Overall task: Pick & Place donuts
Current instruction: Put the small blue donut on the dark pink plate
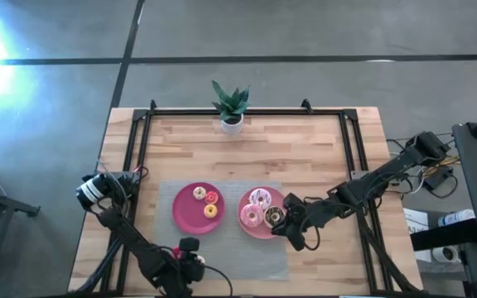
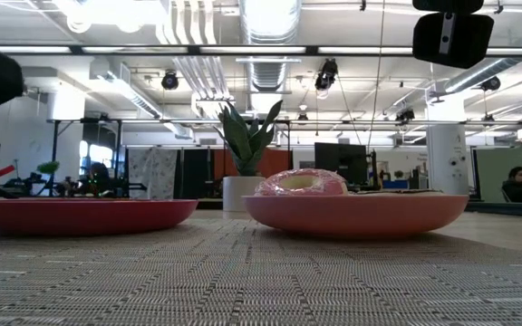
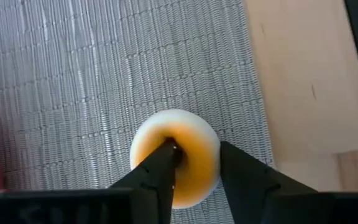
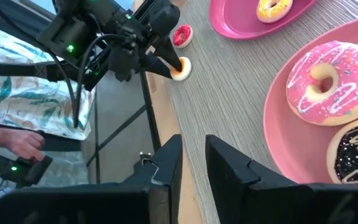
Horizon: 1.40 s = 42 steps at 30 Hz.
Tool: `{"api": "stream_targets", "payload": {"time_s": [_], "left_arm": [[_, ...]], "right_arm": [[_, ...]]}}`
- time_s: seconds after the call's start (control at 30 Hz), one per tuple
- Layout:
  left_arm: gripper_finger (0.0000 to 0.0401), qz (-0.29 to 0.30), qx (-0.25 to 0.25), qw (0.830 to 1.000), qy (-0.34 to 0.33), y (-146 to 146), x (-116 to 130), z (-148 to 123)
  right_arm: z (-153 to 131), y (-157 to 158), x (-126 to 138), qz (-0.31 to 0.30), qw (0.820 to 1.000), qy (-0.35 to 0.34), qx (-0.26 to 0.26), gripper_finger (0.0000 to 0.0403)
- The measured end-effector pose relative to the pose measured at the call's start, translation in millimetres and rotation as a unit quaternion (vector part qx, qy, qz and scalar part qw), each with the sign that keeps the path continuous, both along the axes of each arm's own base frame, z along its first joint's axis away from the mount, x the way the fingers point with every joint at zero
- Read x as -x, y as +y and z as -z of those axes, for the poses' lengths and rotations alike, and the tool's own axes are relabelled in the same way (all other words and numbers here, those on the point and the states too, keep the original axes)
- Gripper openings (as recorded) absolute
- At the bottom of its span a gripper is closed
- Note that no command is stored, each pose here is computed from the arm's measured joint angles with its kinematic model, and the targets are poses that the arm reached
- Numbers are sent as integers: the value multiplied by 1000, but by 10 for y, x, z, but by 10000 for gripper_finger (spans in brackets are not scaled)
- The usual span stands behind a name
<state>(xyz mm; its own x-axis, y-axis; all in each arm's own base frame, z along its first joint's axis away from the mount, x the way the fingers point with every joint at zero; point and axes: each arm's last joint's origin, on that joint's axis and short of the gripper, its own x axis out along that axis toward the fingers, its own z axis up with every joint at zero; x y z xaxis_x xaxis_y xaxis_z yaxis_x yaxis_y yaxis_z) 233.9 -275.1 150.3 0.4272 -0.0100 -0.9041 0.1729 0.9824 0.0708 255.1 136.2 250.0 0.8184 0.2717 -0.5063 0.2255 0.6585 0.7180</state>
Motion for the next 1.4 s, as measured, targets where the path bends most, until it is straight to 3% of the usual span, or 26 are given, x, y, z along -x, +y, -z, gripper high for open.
{"api": "stream_targets", "payload": {"time_s": [0.2, 0.37, 0.5, 0.63, 0.77, 0.9, 1.07, 1.2, 1.3, 1.4], "left_arm": [[20, -22, 0, 1000, 4, -5, -3, 48], [3, -49, -4, 999, 2, 85, 34, -114], [1, -97, 33, 994, -34, 242, 125, -594], [1, -148, 107, 978, -101, 483, 261, -1138], [1, -198, 219, 934, -202, 801, 413, -1620], [0, -202, 359, 871, -269, 1078, 574, -1810], [0, -204, 519, 767, -317, 1349, 766, -1772], [0, -221, 593, 706, -318, 1478, 886, -1593], [0, -242, 613, 689, -301, 1512, 919, -1399], [0, -248, 620, 683, -295, 1519, 925, -1274]], "right_arm": [[1, 0, 1, 3, 1000, 3, -6, 63], [0, -1, -1, 6, 1000, 3, -9, 63], [-4, -3, -4, 10, 1000, 0, -7, 63], [-16, -4, -11, 17, 1000, -8, -10, 63], [-57, 39, -90, 0, 998, -62, -1, 63], [-98, 89, -256, -6, 989, -144, 42, 64], [-218, 206, -619, -40, 971, -173, 160, 84], [-390, 276, -943, -72, 951, -163, 252, 118], [-515, 262, -1153, -76, 940, -145, 300, 145], [-645, 215, -1353, -78, 931, -140, 327, 168]]}}
